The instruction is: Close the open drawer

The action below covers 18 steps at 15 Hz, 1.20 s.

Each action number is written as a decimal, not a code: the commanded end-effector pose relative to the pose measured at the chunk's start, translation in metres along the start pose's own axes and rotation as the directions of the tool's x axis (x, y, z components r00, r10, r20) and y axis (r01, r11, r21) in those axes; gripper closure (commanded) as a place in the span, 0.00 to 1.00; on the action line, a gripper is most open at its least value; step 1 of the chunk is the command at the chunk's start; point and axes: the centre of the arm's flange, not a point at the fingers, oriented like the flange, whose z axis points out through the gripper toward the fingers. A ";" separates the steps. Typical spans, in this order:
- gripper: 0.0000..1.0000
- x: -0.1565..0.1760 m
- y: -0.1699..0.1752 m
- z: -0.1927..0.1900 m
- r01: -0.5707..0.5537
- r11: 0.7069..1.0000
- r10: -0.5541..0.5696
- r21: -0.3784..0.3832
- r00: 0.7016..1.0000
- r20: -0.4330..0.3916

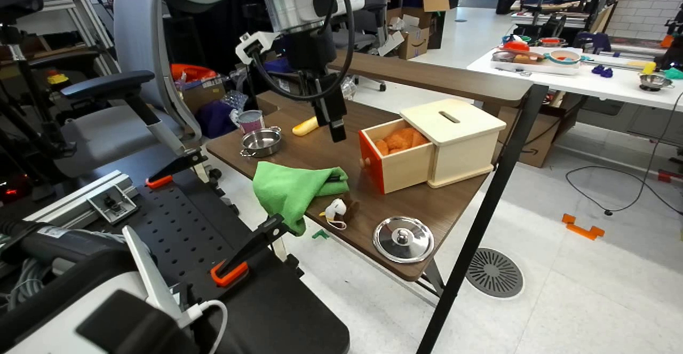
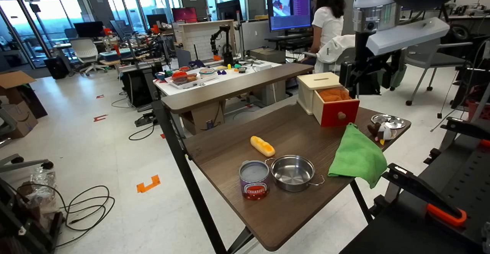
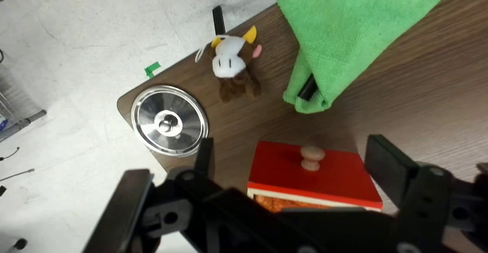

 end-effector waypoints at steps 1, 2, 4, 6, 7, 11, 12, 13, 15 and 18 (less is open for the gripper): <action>0.00 0.004 -0.006 0.015 -0.073 0.997 0.073 -0.001 0.991 -0.110; 0.00 0.004 -0.007 0.021 -0.091 0.996 0.090 -0.002 0.987 -0.130; 0.00 0.003 -0.008 0.032 -0.117 0.993 0.114 -0.007 0.983 -0.145; 0.00 -0.001 -0.009 0.045 -0.133 0.991 0.128 -0.020 0.978 -0.163; 0.00 -0.002 -0.009 0.053 -0.143 0.989 0.137 -0.025 0.976 -0.170; 0.00 -0.003 -0.011 0.073 -0.164 0.986 0.157 -0.031 0.974 -0.163; 0.00 -0.003 -0.013 0.077 -0.163 0.986 0.156 -0.029 0.974 -0.164; 0.00 -0.003 -0.015 0.081 -0.162 0.987 0.156 -0.022 0.974 -0.165; 0.00 -0.001 -0.019 0.086 -0.173 0.985 0.170 -0.001 0.970 -0.171; 0.00 0.009 -0.023 0.089 -0.211 0.977 0.215 0.045 0.961 -0.176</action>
